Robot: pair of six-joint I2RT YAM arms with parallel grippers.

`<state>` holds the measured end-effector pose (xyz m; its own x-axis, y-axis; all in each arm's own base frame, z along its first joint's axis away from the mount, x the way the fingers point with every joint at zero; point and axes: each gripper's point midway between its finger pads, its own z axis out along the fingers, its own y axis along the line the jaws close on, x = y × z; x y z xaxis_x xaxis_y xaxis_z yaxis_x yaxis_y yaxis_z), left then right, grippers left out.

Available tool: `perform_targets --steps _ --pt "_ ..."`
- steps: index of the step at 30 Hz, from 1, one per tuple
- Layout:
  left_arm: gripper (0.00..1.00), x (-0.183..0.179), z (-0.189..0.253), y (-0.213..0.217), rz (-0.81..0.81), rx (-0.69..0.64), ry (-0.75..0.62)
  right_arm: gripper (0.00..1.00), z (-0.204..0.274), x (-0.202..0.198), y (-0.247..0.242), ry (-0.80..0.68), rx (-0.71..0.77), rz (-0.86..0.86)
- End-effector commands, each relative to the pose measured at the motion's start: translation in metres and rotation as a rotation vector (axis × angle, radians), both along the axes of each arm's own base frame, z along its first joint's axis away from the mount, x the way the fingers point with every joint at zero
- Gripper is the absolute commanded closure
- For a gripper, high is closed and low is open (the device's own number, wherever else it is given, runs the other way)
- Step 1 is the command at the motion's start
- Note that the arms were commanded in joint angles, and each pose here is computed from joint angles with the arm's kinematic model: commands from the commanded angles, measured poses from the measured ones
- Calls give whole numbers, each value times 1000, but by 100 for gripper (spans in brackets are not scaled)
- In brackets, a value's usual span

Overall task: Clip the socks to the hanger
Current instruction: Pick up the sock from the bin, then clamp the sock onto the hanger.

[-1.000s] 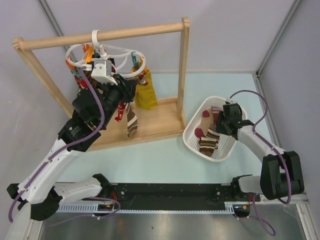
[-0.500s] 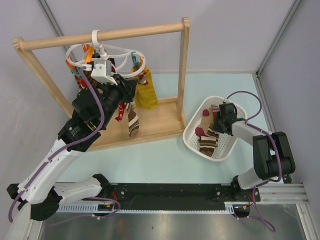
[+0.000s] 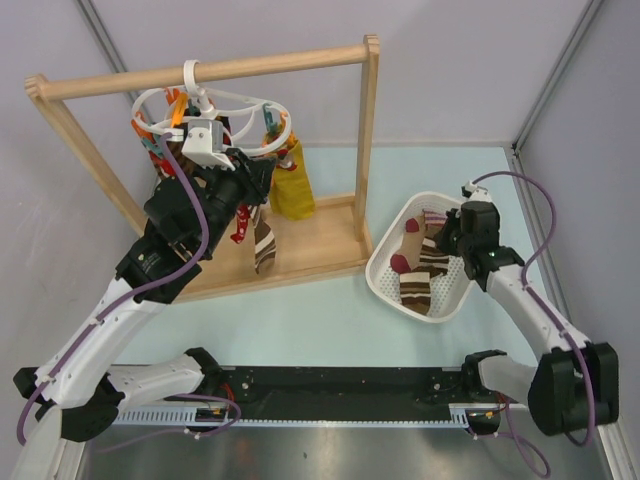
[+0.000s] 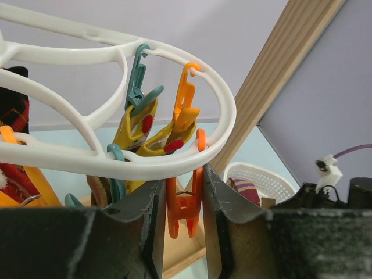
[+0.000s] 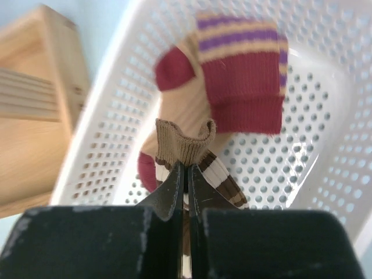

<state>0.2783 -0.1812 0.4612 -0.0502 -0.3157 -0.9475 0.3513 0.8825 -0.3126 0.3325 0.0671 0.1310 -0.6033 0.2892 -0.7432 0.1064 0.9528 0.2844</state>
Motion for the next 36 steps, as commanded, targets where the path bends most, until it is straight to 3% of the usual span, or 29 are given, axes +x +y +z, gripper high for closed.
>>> perform_targets --steps 1,10,16,26,36 --pt "100 -4 18 7 13 -48 -35 100 54 -6 16 -183 -3 140" --pt "100 -5 22 6 4 -54 -41 100 194 -15 79 -714 37 429" --pt "100 -5 24 4 -11 -55 -50 100 250 -39 133 -928 53 653" --pt "100 -6 23 1 -25 -57 -51 100 301 -67 212 -1112 187 898" --pt "100 -6 22 -4 -43 -68 -51 100 315 -80 274 -1215 285 1042"
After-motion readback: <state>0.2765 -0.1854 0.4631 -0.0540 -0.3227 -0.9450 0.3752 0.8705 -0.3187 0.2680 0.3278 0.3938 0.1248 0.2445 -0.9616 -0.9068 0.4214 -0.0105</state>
